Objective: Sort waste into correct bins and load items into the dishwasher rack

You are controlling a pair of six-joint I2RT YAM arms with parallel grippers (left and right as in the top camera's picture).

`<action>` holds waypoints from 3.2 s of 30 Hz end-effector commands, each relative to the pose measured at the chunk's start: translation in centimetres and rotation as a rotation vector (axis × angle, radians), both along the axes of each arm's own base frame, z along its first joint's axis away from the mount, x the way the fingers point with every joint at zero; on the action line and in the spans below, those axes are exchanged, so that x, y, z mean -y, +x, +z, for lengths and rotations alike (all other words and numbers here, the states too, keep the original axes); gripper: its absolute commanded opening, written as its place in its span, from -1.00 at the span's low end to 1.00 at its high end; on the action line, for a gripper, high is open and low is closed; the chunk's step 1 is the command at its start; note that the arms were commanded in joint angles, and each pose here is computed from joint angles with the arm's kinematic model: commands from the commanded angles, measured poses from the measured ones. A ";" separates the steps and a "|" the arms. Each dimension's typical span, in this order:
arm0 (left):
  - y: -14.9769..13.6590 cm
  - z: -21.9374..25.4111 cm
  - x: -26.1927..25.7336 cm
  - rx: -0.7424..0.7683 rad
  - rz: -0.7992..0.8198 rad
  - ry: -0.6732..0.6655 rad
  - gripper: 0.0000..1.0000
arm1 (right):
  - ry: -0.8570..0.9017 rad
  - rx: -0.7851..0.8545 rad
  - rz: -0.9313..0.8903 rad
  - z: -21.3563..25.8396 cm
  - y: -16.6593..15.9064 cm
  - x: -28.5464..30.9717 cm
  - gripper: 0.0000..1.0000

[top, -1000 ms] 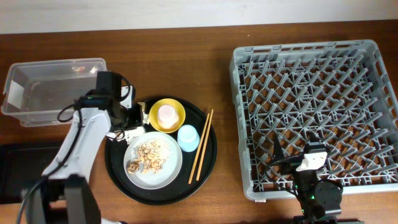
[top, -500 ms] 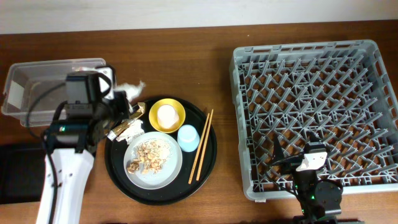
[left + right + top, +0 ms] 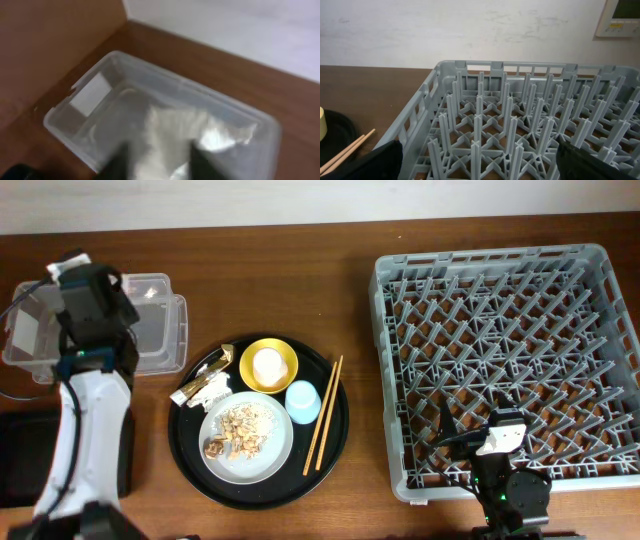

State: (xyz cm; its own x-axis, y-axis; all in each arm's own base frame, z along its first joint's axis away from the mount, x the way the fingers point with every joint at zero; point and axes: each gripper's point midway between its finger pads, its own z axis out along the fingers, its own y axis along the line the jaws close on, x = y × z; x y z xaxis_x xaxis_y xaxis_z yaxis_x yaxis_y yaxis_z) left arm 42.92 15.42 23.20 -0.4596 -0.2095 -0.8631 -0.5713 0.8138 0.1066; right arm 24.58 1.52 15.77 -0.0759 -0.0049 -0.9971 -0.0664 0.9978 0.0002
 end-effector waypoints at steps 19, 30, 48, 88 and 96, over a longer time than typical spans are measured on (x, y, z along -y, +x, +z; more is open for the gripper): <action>-9.9 -3.9 19.3 -0.339 -0.679 -0.665 -0.23 | -0.004 -0.007 -0.018 -0.3 0.0 0.4 0.97; -11.4 -12.1 15.7 -0.474 -0.384 -0.441 -0.21 | -0.004 -0.007 -0.018 -0.3 0.0 0.4 0.97; -9.6 -21.7 15.4 -0.535 -0.292 -0.490 -0.21 | -0.004 -0.007 -0.018 -0.3 0.0 0.4 0.97; -12.9 -6.7 19.4 -0.194 -0.542 -0.588 -0.99 | -0.004 -0.007 -0.018 -0.3 0.0 0.4 0.97; -7.8 0.9 13.5 0.192 -0.364 -0.310 -0.99 | -0.004 -0.007 -0.018 -0.3 0.0 0.4 0.97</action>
